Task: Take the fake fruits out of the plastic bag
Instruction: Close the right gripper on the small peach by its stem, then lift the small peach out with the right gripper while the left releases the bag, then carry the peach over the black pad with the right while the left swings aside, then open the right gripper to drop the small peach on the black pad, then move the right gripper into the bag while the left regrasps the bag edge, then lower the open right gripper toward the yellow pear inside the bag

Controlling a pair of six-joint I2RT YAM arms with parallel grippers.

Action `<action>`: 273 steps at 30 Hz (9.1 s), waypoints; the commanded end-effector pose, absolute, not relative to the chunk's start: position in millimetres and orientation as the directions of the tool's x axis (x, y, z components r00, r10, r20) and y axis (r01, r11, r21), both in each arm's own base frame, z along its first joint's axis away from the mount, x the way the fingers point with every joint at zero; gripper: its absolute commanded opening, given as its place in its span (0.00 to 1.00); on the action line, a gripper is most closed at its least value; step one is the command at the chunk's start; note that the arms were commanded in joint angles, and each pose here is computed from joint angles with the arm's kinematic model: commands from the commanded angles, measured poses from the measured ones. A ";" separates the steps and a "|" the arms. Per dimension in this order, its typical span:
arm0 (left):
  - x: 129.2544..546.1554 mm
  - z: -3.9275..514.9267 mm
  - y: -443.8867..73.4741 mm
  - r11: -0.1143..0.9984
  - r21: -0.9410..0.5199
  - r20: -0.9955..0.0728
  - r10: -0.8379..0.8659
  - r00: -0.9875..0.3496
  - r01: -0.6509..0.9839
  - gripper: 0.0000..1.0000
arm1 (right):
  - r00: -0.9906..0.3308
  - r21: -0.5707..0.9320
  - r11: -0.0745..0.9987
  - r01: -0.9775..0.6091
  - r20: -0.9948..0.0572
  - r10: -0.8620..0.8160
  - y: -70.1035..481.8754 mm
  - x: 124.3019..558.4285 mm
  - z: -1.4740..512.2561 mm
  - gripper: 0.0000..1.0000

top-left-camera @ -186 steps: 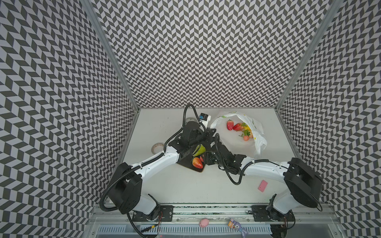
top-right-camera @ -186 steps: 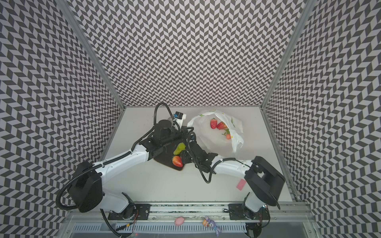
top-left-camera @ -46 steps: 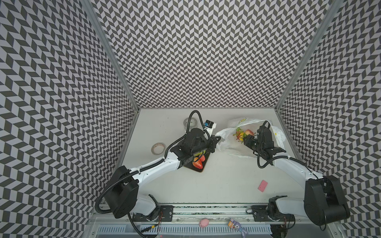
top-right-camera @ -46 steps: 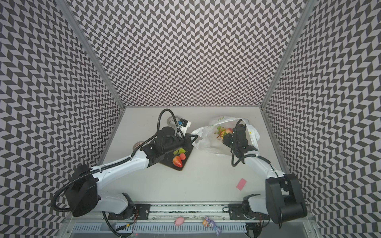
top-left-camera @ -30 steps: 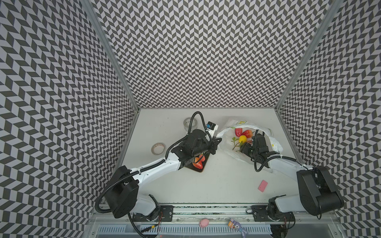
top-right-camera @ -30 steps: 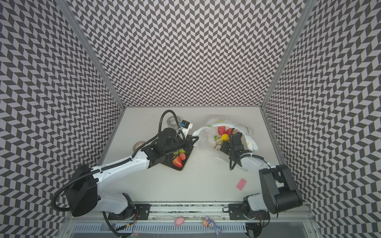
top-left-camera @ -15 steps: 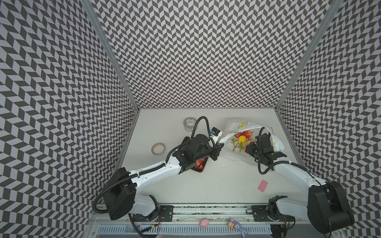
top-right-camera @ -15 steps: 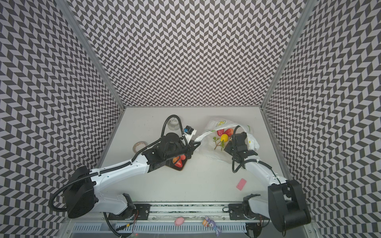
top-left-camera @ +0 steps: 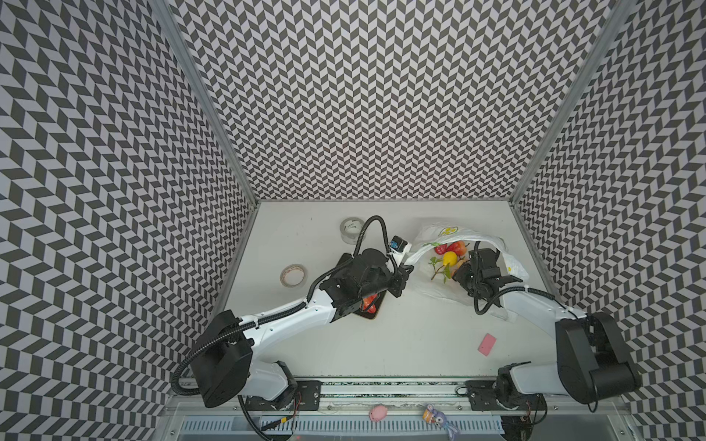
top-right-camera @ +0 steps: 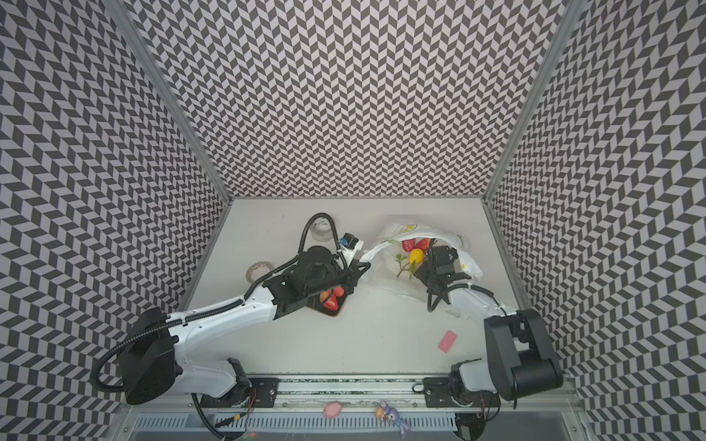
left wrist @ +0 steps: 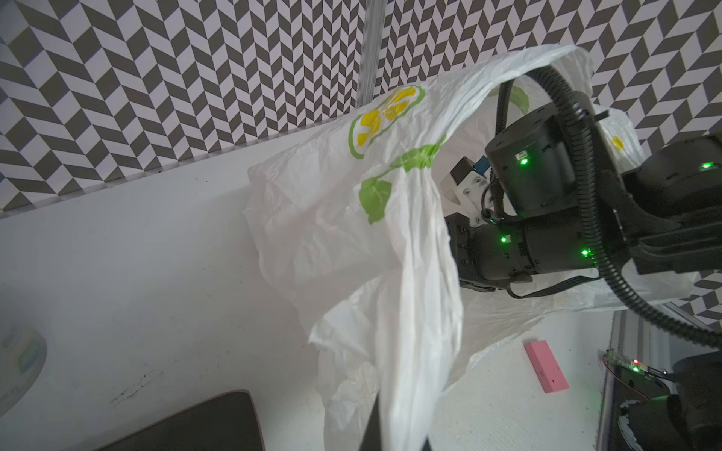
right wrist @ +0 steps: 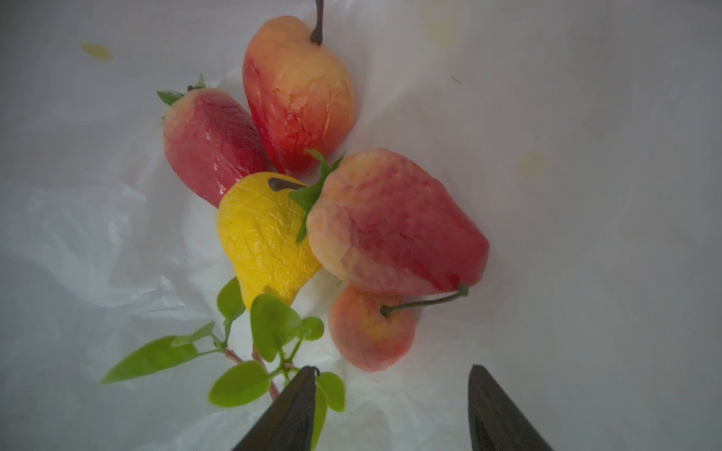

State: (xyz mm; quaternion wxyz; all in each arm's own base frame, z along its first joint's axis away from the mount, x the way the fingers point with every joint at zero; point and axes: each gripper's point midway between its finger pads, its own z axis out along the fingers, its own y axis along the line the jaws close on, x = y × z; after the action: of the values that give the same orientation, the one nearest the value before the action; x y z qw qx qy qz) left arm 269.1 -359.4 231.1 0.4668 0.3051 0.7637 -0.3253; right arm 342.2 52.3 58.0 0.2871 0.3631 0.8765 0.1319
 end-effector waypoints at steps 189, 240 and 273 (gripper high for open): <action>240.7 274.7 -313.7 0.613 -0.347 -0.868 0.078 -0.491 0.710 1.00 | -0.797 0.031 0.998 -0.058 -0.604 -0.028 176.3 208.7 140.4 0.31; 231.0 248.0 -372.4 0.450 -0.390 -0.847 0.166 -0.505 0.803 0.00 | -0.634 0.330 0.832 0.446 -0.539 0.554 127.4 380.7 35.1 0.55; 231.8 251.0 -374.5 0.445 -0.370 -0.854 0.181 -0.487 0.815 0.00 | -0.531 0.386 0.749 0.539 -0.535 0.657 125.1 404.4 58.3 0.81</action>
State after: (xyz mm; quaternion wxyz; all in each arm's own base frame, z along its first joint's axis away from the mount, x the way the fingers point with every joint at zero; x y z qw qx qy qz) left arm 230.7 -367.5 234.3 0.3700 0.3189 0.7729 -0.4049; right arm 394.2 128.5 60.1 0.3333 0.3258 0.8799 0.0927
